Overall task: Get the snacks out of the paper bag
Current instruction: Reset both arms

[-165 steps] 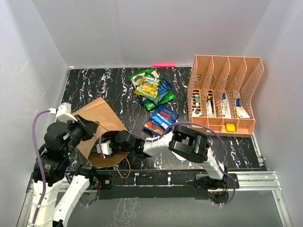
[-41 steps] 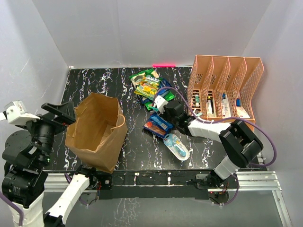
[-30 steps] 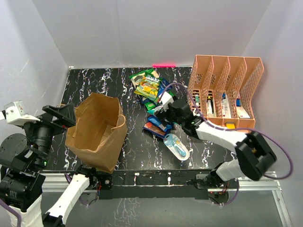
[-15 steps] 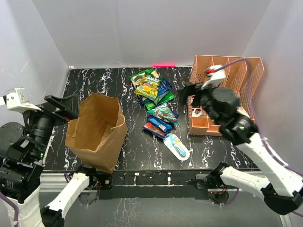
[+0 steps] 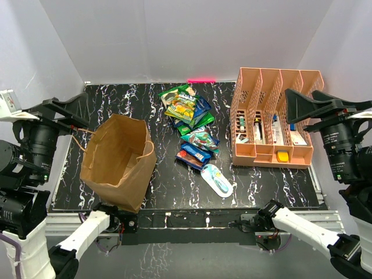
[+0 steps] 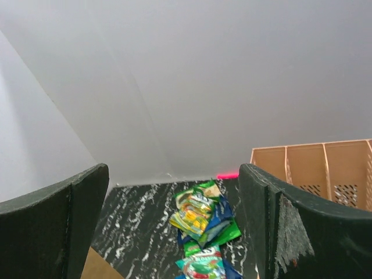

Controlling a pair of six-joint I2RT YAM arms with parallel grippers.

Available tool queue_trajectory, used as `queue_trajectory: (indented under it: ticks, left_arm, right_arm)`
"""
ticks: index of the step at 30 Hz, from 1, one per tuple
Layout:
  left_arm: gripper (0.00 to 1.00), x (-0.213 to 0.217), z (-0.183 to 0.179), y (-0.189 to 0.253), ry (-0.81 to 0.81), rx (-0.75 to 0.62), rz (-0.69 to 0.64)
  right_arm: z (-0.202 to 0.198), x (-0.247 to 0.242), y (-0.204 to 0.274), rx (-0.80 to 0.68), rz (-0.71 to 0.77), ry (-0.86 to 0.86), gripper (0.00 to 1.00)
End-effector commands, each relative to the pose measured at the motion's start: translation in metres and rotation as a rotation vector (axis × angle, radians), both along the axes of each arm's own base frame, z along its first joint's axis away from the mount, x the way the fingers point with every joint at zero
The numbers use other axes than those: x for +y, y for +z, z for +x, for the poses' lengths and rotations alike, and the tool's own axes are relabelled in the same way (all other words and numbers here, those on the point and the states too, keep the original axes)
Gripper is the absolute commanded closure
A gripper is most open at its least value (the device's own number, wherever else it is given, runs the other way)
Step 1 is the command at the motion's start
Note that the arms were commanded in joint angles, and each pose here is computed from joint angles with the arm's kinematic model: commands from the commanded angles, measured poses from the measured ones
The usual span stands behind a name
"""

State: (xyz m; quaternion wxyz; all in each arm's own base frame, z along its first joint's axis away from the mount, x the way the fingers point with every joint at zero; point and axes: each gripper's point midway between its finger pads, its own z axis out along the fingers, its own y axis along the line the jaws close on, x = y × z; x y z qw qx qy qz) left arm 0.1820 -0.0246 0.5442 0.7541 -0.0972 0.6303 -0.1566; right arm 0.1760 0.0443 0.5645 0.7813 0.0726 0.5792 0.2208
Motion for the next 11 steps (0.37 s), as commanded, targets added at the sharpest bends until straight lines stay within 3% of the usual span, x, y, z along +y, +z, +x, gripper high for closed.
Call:
queue_trajectory:
  ticks: [1, 7, 9, 11]
  left_arm:
    - [0.02, -0.006, 0.0, 0.022, -0.029, -0.12, 0.057]
    - [0.02, -0.009, -0.001, 0.018, -0.045, -0.113, 0.11]
    - [0.02, -0.005, -0.005, 0.019, -0.032, -0.123, 0.111]
    - [0.02, -0.002, -0.006, 0.019, -0.015, -0.126, 0.123]
  right_arm:
    - [0.005, -0.002, -0.011, 0.033, -0.081, -0.031, 0.02]
    - [0.0, -0.009, -0.002, 0.005, -0.082, -0.049, 0.02]
    - [0.001, -0.001, -0.005, -0.005, -0.159, -0.023, 0.02]
    - [0.003, -0.012, -0.005, 0.021, -0.117, -0.077, 0.02]
